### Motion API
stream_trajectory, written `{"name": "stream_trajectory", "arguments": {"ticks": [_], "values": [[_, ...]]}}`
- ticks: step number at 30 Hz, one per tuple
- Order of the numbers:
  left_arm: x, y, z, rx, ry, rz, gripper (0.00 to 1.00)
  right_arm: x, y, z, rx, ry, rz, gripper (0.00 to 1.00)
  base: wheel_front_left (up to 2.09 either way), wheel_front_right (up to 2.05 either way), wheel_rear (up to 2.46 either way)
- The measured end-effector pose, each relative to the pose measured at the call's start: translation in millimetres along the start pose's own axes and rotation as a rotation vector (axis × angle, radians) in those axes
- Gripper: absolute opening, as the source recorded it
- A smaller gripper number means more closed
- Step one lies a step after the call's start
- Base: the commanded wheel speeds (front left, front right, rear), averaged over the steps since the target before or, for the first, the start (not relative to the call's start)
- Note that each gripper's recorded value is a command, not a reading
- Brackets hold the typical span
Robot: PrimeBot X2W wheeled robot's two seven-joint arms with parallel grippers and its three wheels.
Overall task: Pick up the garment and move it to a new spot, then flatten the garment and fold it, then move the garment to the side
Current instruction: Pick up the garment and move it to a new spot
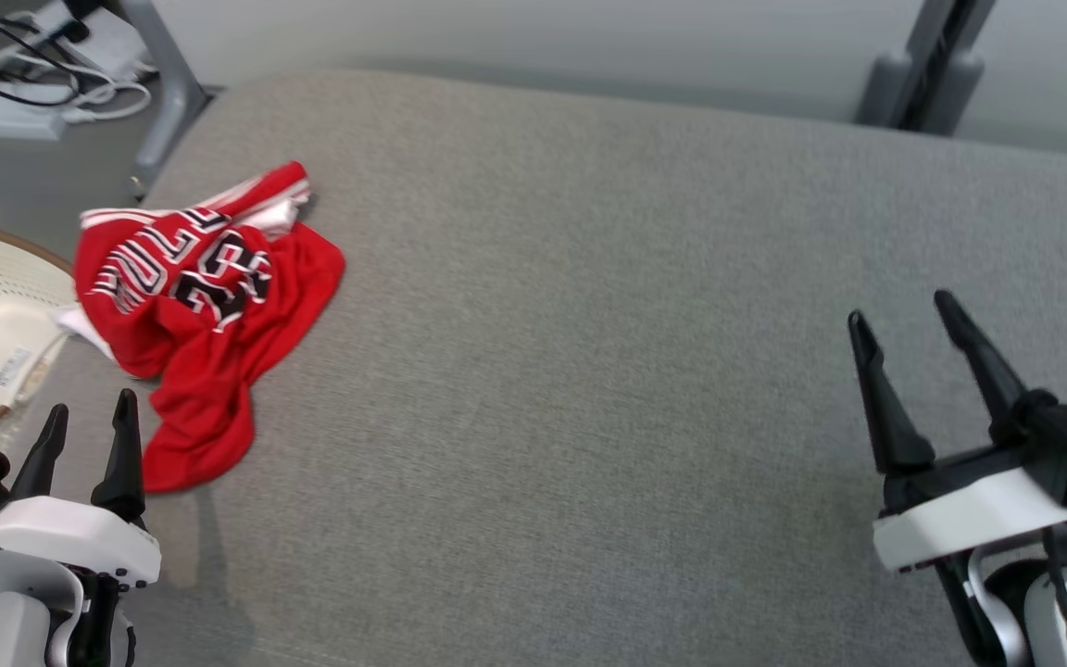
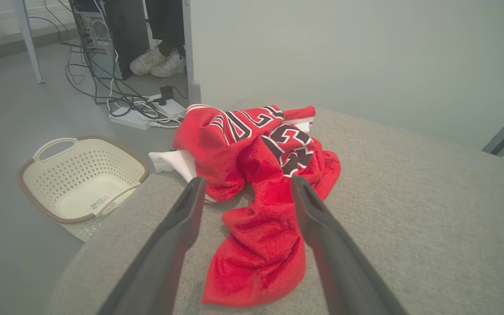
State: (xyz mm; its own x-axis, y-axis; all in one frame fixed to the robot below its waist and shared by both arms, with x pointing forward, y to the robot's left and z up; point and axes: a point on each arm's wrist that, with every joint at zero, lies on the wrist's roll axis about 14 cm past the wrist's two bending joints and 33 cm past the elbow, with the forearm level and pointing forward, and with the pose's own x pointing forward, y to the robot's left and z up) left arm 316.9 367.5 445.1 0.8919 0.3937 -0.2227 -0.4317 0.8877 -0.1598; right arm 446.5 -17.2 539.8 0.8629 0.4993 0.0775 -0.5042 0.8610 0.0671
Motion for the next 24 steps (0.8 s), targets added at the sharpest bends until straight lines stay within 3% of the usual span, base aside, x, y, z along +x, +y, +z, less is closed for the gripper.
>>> {"name": "stream_trajectory", "arguments": {"ticks": [11, 17, 18, 19, 24], "values": [[33.6, -4.2, -107.6, -0.034, 0.359, 0.070, 1.00, 11.9, -50.4, -17.6, -0.028, 0.016, -0.105, 1.00, 0.00, 0.00, 0.00], [48.8, -8.9, -123.1, -0.056, 0.434, 0.085, 1.00, 8.1, -67.9, -25.6, -0.038, 0.037, -0.151, 1.00, 0.00, 0.00, 0.00], [49.9, -8.4, -123.0, -0.056, 0.436, 0.086, 0.47, 7.2, -69.8, -25.4, -0.039, 0.037, -0.157, 1.00, 0.00, 0.00, 0.00], [50.9, -8.7, -122.2, -0.054, 0.434, 0.081, 0.00, 6.3, -71.0, -24.2, -0.044, 0.035, -0.161, 1.00, 0.00, 0.00, 0.00], [53.6, -13.7, -109.5, -0.045, 0.372, 0.054, 0.00, 1.0, -72.7, -11.3, -0.056, 0.005, -0.175, 1.00, 0.00, 0.00, 0.00]]}}
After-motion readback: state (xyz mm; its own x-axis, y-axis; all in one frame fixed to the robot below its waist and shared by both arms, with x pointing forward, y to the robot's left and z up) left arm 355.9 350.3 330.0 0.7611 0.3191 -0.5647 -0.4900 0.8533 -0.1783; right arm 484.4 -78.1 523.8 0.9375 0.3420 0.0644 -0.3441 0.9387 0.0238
